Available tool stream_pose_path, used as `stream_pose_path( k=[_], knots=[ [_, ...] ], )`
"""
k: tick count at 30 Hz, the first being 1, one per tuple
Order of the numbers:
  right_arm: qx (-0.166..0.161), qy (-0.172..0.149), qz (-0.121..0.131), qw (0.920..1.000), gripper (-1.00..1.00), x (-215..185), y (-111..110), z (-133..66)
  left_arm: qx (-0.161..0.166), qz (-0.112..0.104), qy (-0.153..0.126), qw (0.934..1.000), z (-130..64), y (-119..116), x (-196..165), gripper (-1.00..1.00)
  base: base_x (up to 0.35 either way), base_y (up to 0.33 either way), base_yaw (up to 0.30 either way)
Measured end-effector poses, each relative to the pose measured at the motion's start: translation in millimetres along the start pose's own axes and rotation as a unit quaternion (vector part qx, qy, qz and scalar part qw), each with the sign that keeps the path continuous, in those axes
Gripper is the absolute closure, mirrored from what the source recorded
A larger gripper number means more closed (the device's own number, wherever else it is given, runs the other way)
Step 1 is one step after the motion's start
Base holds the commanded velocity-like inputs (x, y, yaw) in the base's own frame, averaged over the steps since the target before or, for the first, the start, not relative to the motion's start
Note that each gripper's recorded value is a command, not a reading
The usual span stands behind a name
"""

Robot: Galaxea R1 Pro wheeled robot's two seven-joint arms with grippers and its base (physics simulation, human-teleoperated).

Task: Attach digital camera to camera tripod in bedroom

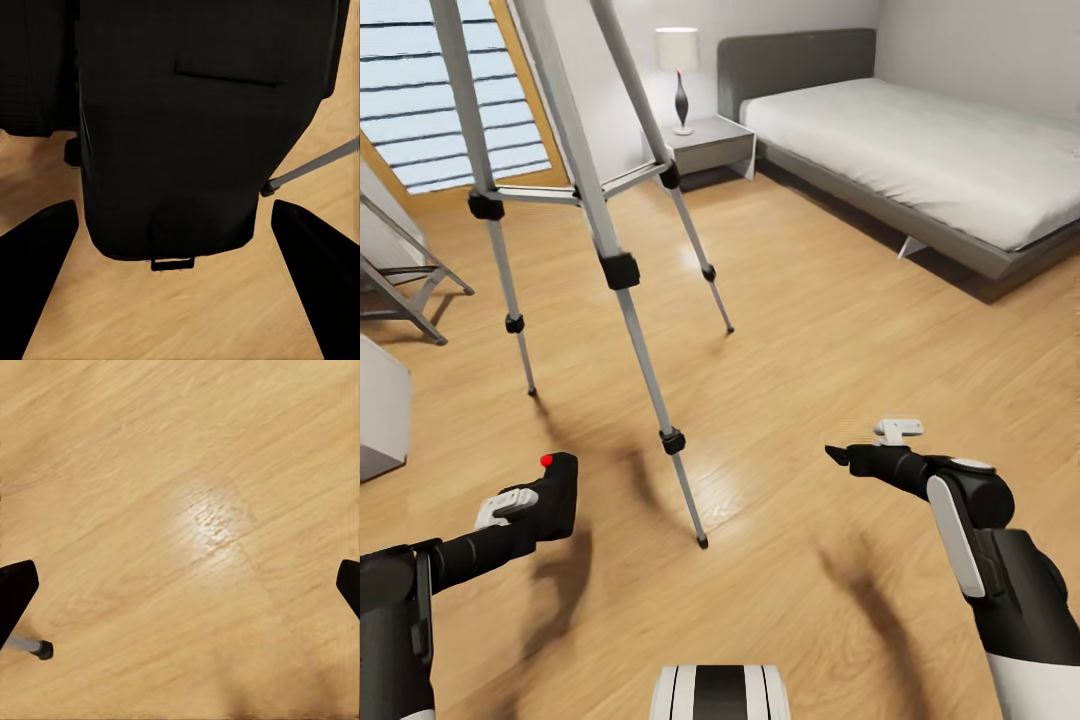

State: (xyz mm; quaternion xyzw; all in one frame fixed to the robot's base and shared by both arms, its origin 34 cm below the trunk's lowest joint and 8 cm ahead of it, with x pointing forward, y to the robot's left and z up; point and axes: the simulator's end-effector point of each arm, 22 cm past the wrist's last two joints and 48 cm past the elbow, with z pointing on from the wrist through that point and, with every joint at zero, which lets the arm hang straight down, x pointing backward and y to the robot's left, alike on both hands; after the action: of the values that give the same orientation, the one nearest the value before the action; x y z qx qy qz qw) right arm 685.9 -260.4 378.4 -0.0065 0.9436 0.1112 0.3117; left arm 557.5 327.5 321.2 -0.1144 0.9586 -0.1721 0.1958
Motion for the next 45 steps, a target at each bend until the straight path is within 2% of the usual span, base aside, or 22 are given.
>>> stream_pose_path(
  k=[10, 16, 25, 30, 35, 45],
  knots=[
    [-0.008, -0.016, -0.003, 0.9998, -1.0, 1.8, 6.7, -18.9, 0.007, 0.007, -0.02, 0.9997, -16.7, -11.1, -13.4, 1.0, 0.0, 0.0, 0.0],
    [-0.024, -0.023, -0.006, 0.9994, -1.0, -2.4, 16.2, -29.5, 0.012, 0.014, -0.023, 0.9995, -20.2, -24.6, -13.4, 1.0, 0.0, 0.0, 0.0],
    [-0.075, -0.035, -0.013, 0.9965, -1.0, -12.3, 42.6, -47.0, -0.027, 0.021, -0.013, 0.9993, -26.7, -13.4, 8.3, 1.0, 0.0, 0.0, 0.0],
    [-0.082, -0.043, -0.018, 0.9956, -1.0, -18.7, 48.5, -55.9, -0.037, 0.027, -0.017, 0.9988, -31.5, -14.9, 8.6, 1.0, 0.0, 0.0, 0.0],
    [-0.086, -0.051, -0.022, 0.9947, -1.0, -25.3, 53.4, -64.8, -0.062, 0.031, -0.022, 0.9974, -37.5, -8.7, 8.5, 1.0, 0.0, 0.0, 0.0],
    [-0.087, -0.067, -0.028, 0.9935, -1.0, -35.1, 57.3, -82.6, -0.066, 0.033, -0.039, 0.9965, -49.2, -16.8, 1.3, 1.0, 0.0, 0.0, 0.0]
  ],
)
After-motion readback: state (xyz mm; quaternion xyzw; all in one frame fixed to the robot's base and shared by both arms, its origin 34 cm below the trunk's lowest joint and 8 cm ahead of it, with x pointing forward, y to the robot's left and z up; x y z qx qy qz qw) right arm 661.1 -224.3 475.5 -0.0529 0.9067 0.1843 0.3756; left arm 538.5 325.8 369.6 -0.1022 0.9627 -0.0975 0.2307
